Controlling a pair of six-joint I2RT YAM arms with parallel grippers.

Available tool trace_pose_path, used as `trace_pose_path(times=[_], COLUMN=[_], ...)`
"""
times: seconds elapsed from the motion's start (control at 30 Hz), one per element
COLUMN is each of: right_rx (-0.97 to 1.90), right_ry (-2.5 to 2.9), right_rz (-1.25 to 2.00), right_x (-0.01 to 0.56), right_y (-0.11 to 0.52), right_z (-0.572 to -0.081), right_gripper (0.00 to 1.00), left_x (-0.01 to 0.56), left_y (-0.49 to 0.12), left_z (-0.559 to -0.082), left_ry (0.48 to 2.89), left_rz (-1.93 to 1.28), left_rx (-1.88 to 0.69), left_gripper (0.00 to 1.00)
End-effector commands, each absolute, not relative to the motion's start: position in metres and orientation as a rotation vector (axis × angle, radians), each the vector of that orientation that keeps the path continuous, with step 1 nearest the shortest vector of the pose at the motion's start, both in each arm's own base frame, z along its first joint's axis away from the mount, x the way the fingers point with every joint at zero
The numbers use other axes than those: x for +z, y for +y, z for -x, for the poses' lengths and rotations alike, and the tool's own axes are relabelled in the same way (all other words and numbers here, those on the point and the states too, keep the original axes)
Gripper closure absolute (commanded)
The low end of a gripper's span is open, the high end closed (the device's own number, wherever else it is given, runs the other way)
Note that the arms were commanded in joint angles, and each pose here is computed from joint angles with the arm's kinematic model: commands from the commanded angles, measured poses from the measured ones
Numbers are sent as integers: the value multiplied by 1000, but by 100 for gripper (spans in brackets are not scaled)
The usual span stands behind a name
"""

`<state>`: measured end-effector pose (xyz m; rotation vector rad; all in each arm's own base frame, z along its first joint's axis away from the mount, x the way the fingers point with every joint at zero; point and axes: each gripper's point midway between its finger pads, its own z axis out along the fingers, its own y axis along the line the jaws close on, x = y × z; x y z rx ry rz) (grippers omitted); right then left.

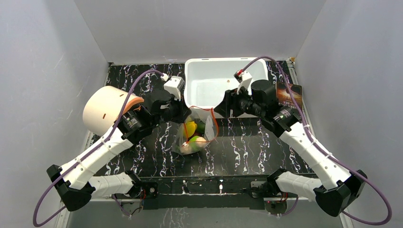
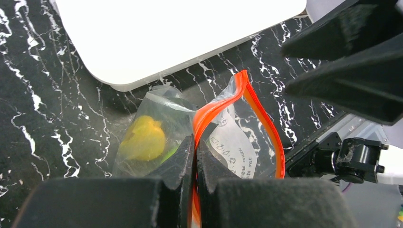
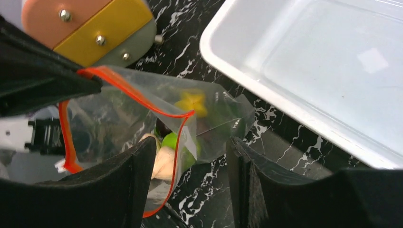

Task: Place the food in the zip-top bag and seal the zipper
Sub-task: Zip the zipper food storage bag at the center of the board.

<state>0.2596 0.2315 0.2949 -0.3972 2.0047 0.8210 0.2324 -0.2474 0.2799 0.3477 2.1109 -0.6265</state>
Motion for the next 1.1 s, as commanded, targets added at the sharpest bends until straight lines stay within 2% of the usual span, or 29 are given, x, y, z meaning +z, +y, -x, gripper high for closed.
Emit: trace_pose_path(times=[0.0,0.07,0.2,0.43,0.67,0.73,0.83,0.87,0.9,1.0,1.07], right_rx=[900,856,863,705,681,665,673,687,709,786,833], right_ry=[1798,1729,1497,1410,1438,1439,1460,1469,1491,1655,1765], right_rz=[765,850,1206,1245,1288,1269,1213,1180,1133,967,891], right_x=[311,317,315,321,299,298,304,307,309,298,287], right_y=[249,247,253,249,265,267,270,270,271,272,272], right_z=[-234,-233,-199,-215,-228,-235,-241,-241,-243,-248,-248], right_gripper=[47,46,40,39,46,54,85,94,100,100,100], left_x=[316,319,320,314,313,314,314,313,312,310,308], left_y=[-263,-267,-276,-283,-290,-292,-292,-291,-288,-283,-278], left_z=[-225,-221,-211,-202,-196,-193,-191,-192,-193,-192,-190], left_ry=[1994,1979,1972,1967,1935,1913,1895,1898,1904,1900,1893], left_rz=[-413,-448,-528,-610,-696,-715,-722,-719,-710,-719,-755], left_rx=[-764,-798,-859,-904,-940,-960,-971,-963,-948,-920,-889], left_gripper=[100,100,100,100,100,100,100,97,89,66,57])
